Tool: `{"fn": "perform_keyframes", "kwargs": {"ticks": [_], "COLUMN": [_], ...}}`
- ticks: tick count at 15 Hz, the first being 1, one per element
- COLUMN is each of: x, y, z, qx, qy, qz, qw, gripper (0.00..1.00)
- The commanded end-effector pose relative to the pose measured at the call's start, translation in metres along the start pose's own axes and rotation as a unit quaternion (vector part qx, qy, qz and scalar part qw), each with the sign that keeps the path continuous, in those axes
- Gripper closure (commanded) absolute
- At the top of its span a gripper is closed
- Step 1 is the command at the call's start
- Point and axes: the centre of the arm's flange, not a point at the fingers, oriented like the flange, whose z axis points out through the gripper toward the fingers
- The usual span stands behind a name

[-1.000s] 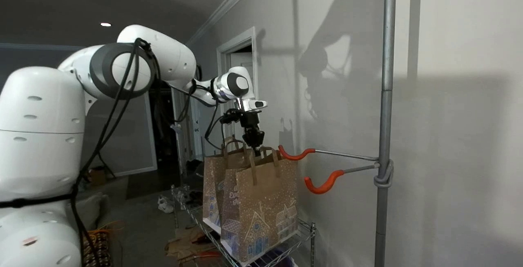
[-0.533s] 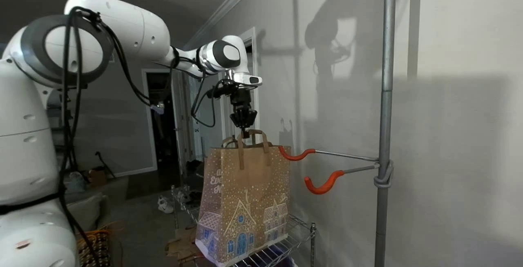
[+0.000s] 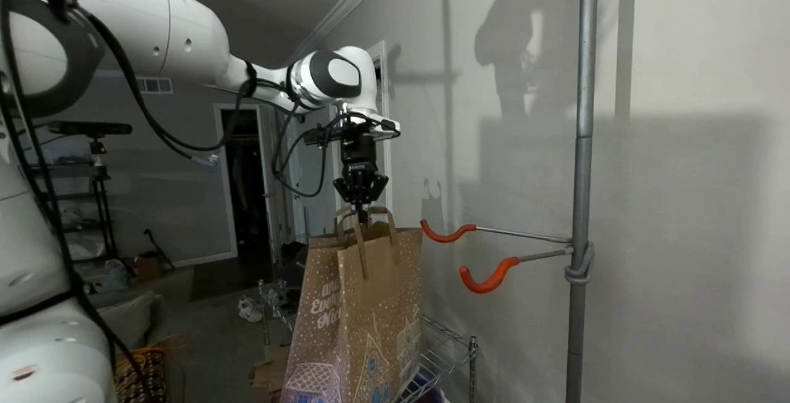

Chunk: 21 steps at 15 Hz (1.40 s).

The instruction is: Hang the paper bags on the stand.

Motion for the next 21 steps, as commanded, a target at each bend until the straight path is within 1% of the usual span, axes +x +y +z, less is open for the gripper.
{"fn": "perform_keyframes", "kwargs": {"ticks": [1, 4, 6, 7, 9, 11, 13, 14, 15, 17, 20, 21], "x": [-0.036, -0.050, -0.058, -0.061, -0.065, -0.067, -0.069, -0.071, -0.060, -0.061, -0.062, -0.071], "y": [0.027, 0.066, 0.091, 0.101, 0.115, 0.121, 0.119, 0.115, 0.125, 0.122, 0.120, 0.127], "z": [0.024, 0.037, 0.039, 0.039, 0.038, 0.037, 0.038, 0.037, 0.035, 0.035, 0.034, 0.034], "qx": [-0.007, -0.034, -0.050, -0.052, -0.040, -0.026, -0.035, -0.036, -0.033, -0.033, -0.033, -0.025], "qy": [-0.026, -0.022, -0.009, -0.002, 0.021, 0.038, 0.043, 0.037, 0.027, 0.027, 0.027, 0.040], "qz": [-0.047, -0.047, -0.050, -0.050, -0.029, -0.003, 0.032, 0.046, 0.022, 0.035, 0.036, -0.010], "qw": [0.9985, 0.9981, 0.9974, 0.9974, 0.9986, 0.9989, 0.9979, 0.9976, 0.9989, 0.9985, 0.9984, 0.9988], "gripper": [0.96, 0.96, 0.96, 0.96, 0.95, 0.95, 0.95, 0.95, 0.95, 0.95, 0.95, 0.95]}}
